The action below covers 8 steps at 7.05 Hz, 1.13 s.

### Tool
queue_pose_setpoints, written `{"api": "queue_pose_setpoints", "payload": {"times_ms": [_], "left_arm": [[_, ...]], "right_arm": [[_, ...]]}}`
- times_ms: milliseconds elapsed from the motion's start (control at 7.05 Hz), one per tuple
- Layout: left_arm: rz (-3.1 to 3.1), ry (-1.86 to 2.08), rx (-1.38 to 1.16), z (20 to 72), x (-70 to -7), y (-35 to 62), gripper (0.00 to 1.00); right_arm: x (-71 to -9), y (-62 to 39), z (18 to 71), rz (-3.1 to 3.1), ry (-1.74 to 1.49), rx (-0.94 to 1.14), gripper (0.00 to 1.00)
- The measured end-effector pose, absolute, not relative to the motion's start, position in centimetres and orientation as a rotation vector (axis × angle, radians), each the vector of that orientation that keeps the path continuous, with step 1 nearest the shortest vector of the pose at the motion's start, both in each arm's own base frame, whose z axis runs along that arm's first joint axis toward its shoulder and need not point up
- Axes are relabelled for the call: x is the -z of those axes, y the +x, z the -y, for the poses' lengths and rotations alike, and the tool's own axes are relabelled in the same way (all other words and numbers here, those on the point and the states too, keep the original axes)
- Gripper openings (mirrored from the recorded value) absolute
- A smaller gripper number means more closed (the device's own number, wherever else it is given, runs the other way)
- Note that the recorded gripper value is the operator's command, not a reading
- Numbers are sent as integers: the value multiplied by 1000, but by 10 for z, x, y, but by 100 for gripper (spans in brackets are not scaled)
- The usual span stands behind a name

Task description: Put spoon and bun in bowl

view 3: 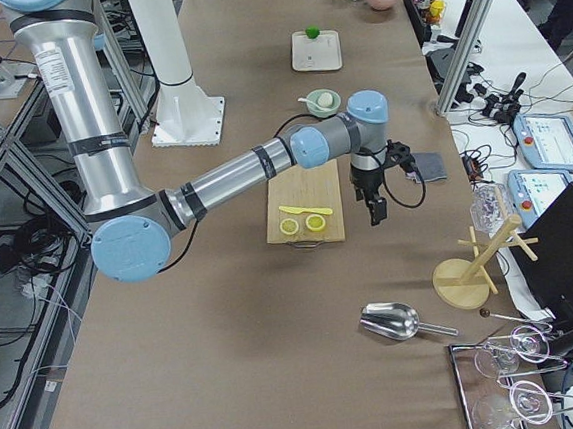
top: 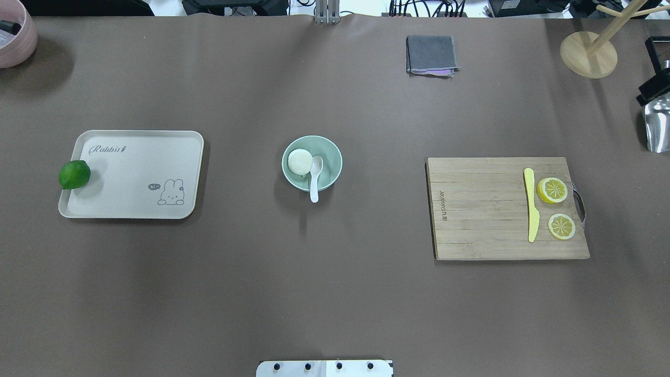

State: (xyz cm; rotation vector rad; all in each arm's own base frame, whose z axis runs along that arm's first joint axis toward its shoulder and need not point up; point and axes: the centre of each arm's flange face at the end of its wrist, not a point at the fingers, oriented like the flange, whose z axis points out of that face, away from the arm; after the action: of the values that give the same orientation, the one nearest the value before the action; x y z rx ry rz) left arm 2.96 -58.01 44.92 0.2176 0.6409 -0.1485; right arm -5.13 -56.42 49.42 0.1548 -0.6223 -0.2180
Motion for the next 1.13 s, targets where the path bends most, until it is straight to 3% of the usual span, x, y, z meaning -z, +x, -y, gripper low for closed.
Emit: {"api": "queue_pose_setpoints", "payload": {"times_ms": [567,1134], "left_arm": [[-689,147,104,511,-551,-65,98],[-683,83,153,481,-600,-89,98]], "right_arm": [[-573,8,504,791,-5,85,100],[-591,28,474,796,-30,29,100]]}}
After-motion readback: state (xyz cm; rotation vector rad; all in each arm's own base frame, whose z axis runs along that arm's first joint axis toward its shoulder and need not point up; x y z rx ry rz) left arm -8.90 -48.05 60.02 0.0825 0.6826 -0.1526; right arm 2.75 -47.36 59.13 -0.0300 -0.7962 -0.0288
